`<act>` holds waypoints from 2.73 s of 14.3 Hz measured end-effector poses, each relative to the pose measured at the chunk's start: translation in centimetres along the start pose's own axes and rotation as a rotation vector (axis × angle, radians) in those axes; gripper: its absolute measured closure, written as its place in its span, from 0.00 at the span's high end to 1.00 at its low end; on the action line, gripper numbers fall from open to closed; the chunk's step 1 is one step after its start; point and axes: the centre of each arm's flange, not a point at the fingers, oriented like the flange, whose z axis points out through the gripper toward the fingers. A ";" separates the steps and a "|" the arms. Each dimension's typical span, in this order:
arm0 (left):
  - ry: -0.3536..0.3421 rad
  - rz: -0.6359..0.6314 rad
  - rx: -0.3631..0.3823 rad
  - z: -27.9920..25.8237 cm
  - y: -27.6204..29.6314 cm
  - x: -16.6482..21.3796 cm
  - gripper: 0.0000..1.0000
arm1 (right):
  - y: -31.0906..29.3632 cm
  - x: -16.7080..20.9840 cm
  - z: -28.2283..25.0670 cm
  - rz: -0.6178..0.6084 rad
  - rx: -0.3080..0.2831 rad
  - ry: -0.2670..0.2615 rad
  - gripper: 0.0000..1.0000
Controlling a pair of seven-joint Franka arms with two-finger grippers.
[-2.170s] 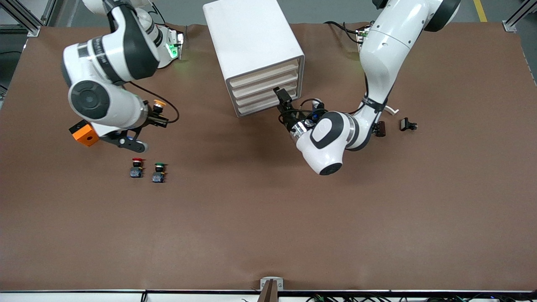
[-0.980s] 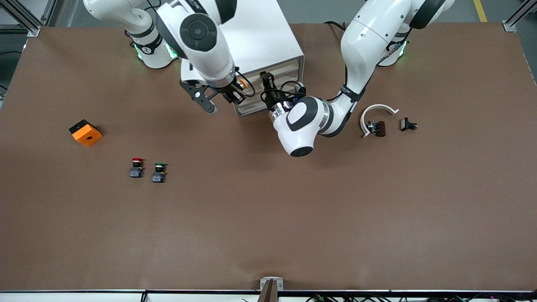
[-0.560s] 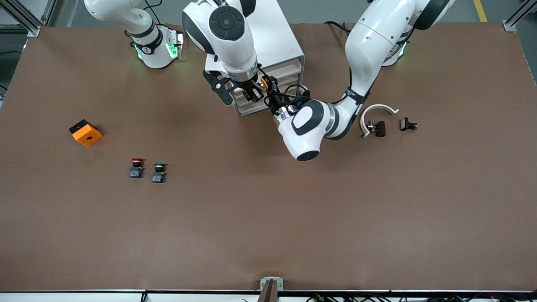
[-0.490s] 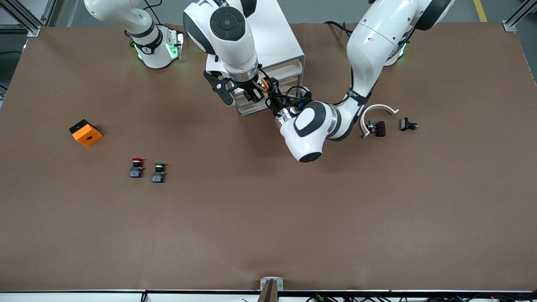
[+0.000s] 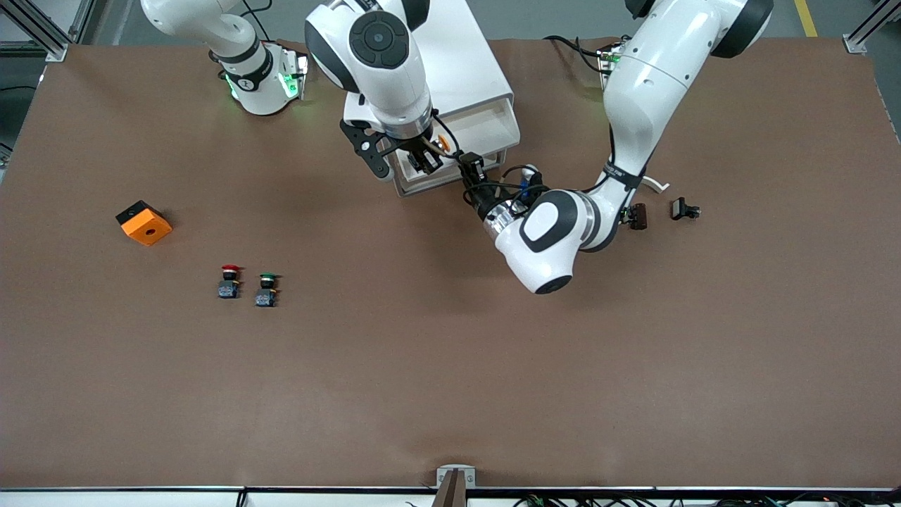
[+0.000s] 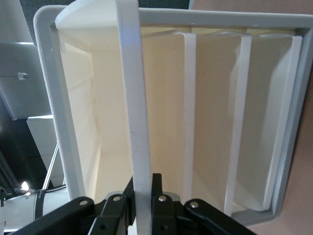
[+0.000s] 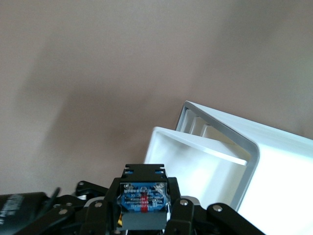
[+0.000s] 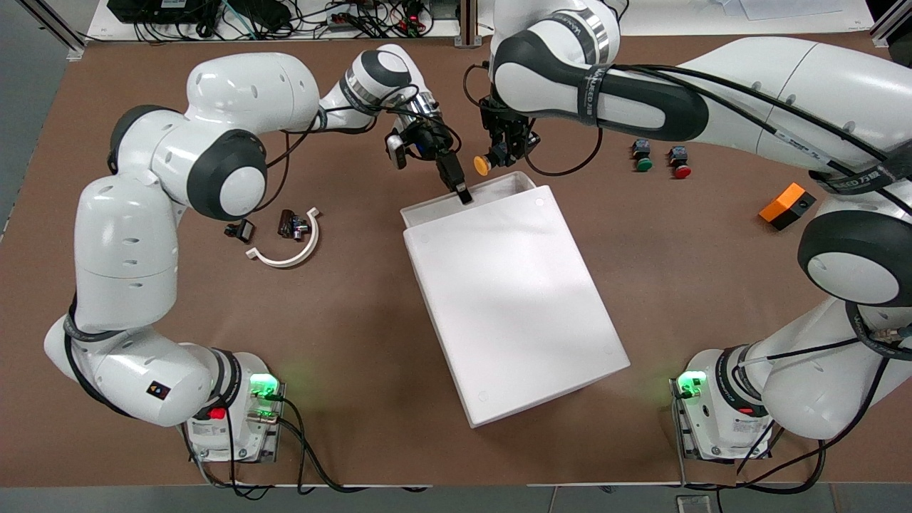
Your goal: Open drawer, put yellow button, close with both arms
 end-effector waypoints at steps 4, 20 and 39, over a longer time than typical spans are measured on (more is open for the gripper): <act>-0.046 0.026 -0.023 -2.6 -0.1 0.1 0.25 | 0.1 -1.2 0.5 0.014 -0.003 0.002 0.41; -0.284 0.288 -0.244 -21.3 -2.0 6.0 1.00 | -0.4 -5.8 6.7 0.005 -0.063 0.025 0.49; -0.287 0.573 -0.539 -27.3 -2.2 8.3 1.00 | 0.9 6.2 -12.2 -0.269 0.005 -0.008 1.00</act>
